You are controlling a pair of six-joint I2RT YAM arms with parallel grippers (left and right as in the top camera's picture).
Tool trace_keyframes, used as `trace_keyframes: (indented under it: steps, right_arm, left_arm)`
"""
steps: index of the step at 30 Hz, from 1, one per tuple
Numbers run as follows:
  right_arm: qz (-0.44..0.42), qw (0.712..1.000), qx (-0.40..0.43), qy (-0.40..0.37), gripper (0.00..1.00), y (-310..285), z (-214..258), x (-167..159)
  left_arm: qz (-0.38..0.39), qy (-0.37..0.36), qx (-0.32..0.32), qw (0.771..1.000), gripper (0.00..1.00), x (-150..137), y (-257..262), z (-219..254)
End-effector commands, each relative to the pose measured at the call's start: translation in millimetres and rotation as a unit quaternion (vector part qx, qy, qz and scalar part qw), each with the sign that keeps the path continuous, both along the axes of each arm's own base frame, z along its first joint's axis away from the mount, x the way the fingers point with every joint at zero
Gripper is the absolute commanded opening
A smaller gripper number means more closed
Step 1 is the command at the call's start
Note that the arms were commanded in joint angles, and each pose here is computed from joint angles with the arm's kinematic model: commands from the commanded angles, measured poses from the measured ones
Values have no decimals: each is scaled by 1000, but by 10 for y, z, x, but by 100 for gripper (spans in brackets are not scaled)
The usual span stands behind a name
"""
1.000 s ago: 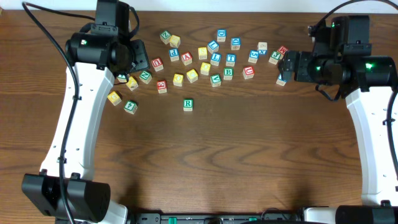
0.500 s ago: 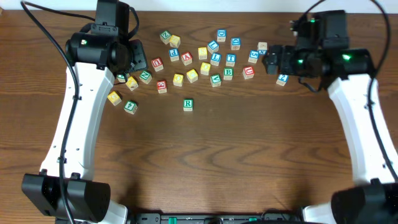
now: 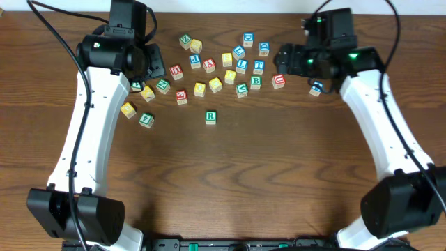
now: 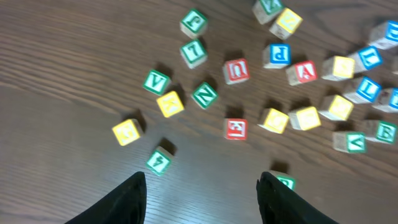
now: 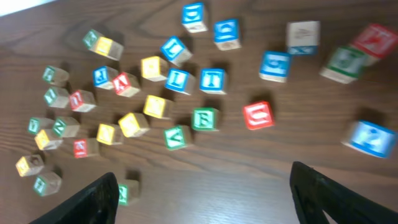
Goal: Spell out ROBOT
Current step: 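Move the right gripper over the pile and grasp the yellow O block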
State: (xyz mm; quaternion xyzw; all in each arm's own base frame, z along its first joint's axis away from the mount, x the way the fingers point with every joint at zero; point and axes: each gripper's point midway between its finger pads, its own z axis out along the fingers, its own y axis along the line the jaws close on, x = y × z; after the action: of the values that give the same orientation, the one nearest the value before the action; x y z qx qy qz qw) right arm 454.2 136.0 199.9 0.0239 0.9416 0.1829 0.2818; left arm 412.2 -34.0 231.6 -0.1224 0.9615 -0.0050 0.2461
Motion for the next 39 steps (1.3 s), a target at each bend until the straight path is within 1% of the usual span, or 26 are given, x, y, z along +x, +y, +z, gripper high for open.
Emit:
trace_keyframes:
  steps: [1, 8, 13, 15, 23, 30, 31, 33, 37, 39]
  right_arm:
    - [8, 1000, 21, 4, 82, 335, -67, 83]
    - [33, 999, 19, 18, 80, 847, -225, 420]
    - [12, 999, -15, 29, 74, 1039, -411, 668]
    - [3, 999, -25, 32, 72, 1109, -504, 709]
    - [-31, 996, -53, 59, 68, 1340, -964, 645]
    - [-53, 994, -73, 64, 59, 1387, -1148, 618]
    - [-58, 993, -76, 66, 56, 1386, -1183, 616]
    - [-57, 993, -80, 70, 53, 1403, -1257, 606]
    - [-55, 992, -85, 77, 49, 1414, -1357, 593]
    - [-55, 992, -87, 79, 49, 1412, -1391, 589]
  left_arm:
    - [31, 1, 40, 999, 57, 20, 273, -1]
    - [80, 5, 43, 996, 57, -3, 673, -4]
    - [107, 10, 43, 993, 57, -42, 898, -11]
    - [112, 11, 43, 993, 57, -52, 943, -13]
    - [114, 18, 43, 992, 56, -84, 956, -29]
    - [114, 20, 43, 992, 56, -96, 955, -35]
    - [114, 21, 43, 992, 56, -98, 955, -35]
    - [114, 21, 43, 992, 56, -100, 954, -37]
    - [114, 22, 43, 992, 57, -101, 954, -39]
    - [114, 22, 43, 992, 57, -101, 954, -39]
